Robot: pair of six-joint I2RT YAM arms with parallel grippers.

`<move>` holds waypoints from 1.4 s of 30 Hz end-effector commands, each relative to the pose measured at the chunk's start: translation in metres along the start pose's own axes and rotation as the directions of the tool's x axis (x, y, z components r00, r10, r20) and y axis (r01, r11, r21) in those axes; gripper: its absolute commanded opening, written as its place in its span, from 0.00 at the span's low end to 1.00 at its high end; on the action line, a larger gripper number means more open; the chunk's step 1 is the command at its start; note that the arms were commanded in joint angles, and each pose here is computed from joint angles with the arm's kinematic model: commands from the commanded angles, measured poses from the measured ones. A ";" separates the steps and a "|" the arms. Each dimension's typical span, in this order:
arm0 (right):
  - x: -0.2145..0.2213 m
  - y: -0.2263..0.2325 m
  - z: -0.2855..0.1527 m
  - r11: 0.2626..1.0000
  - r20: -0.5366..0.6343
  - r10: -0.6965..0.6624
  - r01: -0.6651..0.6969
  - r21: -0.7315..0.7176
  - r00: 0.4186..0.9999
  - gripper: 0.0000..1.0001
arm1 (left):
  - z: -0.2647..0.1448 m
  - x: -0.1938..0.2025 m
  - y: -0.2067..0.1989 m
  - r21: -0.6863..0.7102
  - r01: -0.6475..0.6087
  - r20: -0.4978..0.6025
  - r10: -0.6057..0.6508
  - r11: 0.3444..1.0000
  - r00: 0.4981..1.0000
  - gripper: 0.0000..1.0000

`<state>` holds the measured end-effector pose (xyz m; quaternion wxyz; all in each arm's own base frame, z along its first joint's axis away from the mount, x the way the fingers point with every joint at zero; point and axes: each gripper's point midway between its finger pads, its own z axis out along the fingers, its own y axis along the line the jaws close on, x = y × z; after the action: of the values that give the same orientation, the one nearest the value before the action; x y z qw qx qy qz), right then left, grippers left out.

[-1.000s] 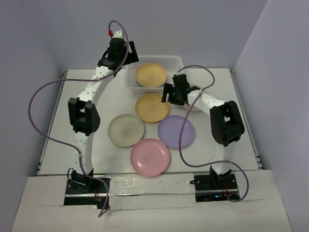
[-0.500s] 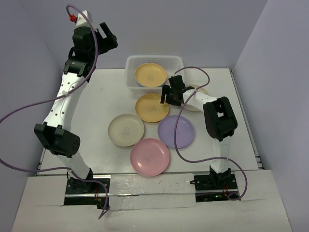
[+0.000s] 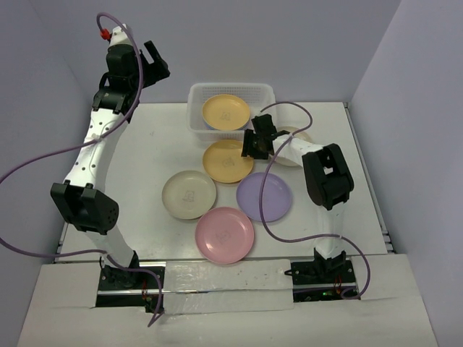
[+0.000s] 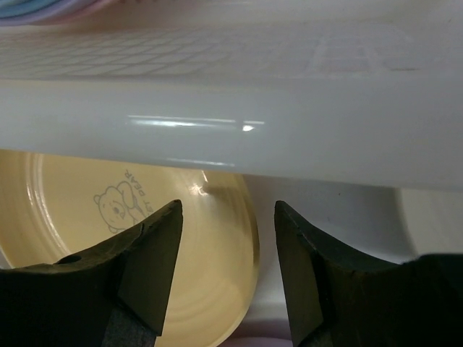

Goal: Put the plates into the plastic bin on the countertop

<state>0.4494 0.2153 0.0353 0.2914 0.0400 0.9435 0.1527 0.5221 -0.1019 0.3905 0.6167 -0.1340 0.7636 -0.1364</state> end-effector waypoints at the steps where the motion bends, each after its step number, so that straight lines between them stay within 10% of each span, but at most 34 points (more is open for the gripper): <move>1: 0.010 0.002 0.010 1.000 -0.021 0.012 -0.012 0.001 1.000 0.57 | -0.020 -0.034 -0.010 0.042 0.025 0.075 -0.028 0.999 0.997 0.95; 16: 0.013 0.010 -0.010 0.999 -0.044 0.030 -0.031 -0.026 0.999 0.25 | -0.025 -0.034 -0.002 0.018 0.022 0.084 -0.023 1.000 0.996 0.96; 20: 0.005 0.020 -0.036 0.998 -0.035 0.026 -0.028 -0.057 0.999 0.00 | -0.029 -0.034 -0.003 0.026 0.035 0.087 -0.038 0.999 0.995 0.96; 35: 0.004 0.056 -0.121 0.971 -0.060 -0.094 0.078 -0.226 0.994 0.00 | -0.039 -0.021 0.015 -0.031 -0.024 0.059 0.026 0.999 0.998 0.99; 42: -0.050 0.096 -0.187 0.939 0.119 -0.115 0.147 -0.310 0.986 0.00 | -0.044 0.006 0.034 -0.001 -0.075 -0.073 0.075 0.997 0.995 0.99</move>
<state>0.3711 0.2355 0.1456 0.2589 -0.0368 0.9349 0.2401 0.4952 -0.0824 0.3770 0.6004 -0.1264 0.7821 -0.1084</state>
